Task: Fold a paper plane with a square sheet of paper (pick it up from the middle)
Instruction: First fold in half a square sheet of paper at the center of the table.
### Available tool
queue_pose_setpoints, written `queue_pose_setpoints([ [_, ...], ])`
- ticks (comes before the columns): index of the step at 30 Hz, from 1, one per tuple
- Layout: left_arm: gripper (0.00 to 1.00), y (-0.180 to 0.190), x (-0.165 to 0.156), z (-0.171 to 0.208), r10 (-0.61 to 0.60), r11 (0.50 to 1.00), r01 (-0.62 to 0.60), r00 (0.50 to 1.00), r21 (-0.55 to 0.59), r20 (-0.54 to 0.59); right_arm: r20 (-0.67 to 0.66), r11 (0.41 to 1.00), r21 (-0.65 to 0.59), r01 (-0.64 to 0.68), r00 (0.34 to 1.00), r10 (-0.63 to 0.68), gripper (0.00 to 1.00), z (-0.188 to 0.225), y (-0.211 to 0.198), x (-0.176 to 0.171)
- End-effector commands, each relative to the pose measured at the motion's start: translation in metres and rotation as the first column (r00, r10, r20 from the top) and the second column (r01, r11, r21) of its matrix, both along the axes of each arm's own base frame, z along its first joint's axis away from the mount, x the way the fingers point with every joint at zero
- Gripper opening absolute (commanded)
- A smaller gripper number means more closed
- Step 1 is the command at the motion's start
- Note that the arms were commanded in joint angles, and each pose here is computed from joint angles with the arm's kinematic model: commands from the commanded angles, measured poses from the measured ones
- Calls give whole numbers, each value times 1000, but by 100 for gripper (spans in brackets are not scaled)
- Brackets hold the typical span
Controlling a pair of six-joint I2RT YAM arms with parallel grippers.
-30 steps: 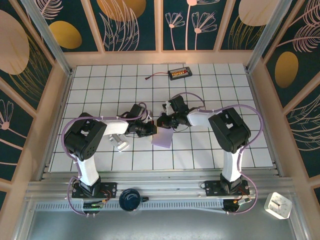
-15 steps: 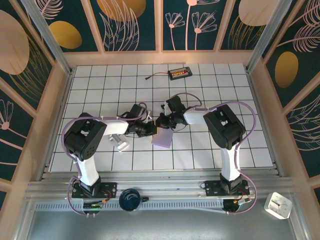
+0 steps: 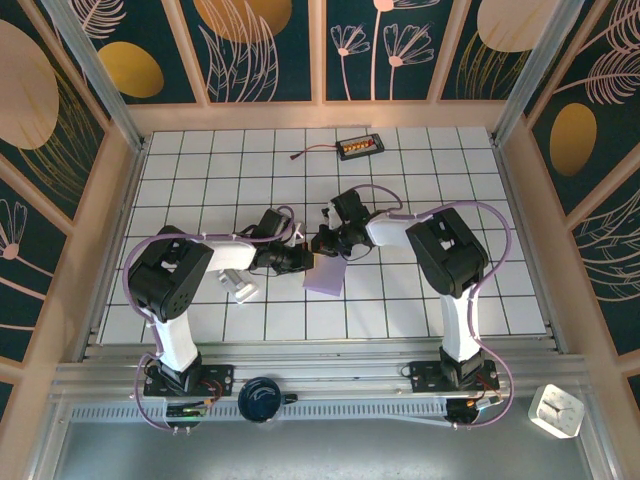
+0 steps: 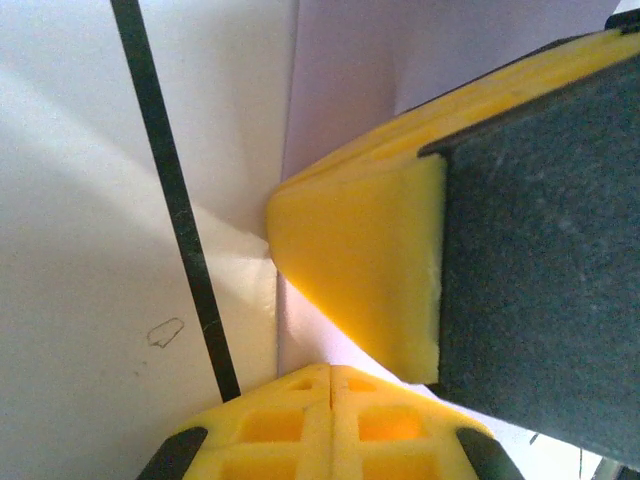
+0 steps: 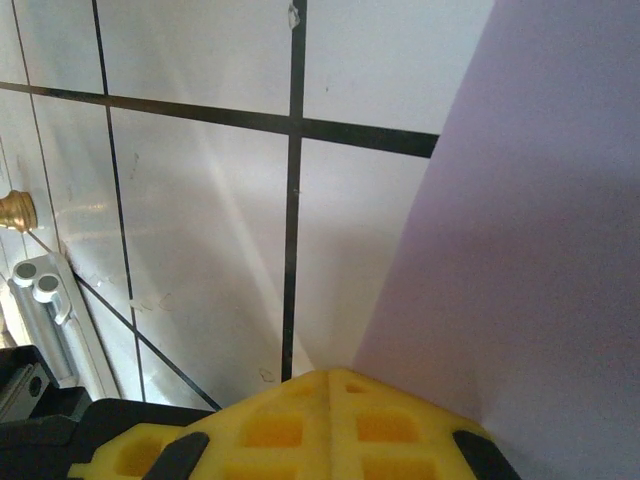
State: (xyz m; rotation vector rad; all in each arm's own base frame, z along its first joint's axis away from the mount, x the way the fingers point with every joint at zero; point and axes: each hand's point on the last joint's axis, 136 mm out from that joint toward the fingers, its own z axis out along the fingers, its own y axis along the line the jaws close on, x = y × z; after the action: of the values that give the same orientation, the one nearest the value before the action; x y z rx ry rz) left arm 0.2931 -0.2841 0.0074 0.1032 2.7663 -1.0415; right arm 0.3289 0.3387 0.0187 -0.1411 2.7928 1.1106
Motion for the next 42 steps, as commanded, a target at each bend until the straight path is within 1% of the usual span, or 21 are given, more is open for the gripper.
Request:
queue_pose_setpoints([
  [1, 0, 62, -67, -75, 48, 958, 26, 966, 284, -252, 32, 994, -64, 94, 995, -92, 0, -17, -18, 30],
  [8, 0, 66, -73, -80, 47, 955, 34, 963, 294, -264, 41, 992, -57, 109, 993, -106, 0, -14, -20, 43],
  [16, 0, 71, -78, -83, 46, 949, 44, 960, 311, -275, 49, 993, -69, 99, 994, -96, 0, -18, -18, 50],
  [17, 0, 71, -78, -83, 45, 949, 45, 961, 313, -275, 50, 990, -72, 124, 991, -121, 0, -18, -28, 60],
  [23, 0, 72, -80, -84, 47, 948, 45, 960, 316, -277, 57, 987, -70, 147, 988, -143, 0, -19, -36, 75],
  [42, 0, 74, -80, -83, 46, 945, 47, 961, 324, -273, 83, 971, -108, 214, 975, -206, 0, -24, -57, 109],
])
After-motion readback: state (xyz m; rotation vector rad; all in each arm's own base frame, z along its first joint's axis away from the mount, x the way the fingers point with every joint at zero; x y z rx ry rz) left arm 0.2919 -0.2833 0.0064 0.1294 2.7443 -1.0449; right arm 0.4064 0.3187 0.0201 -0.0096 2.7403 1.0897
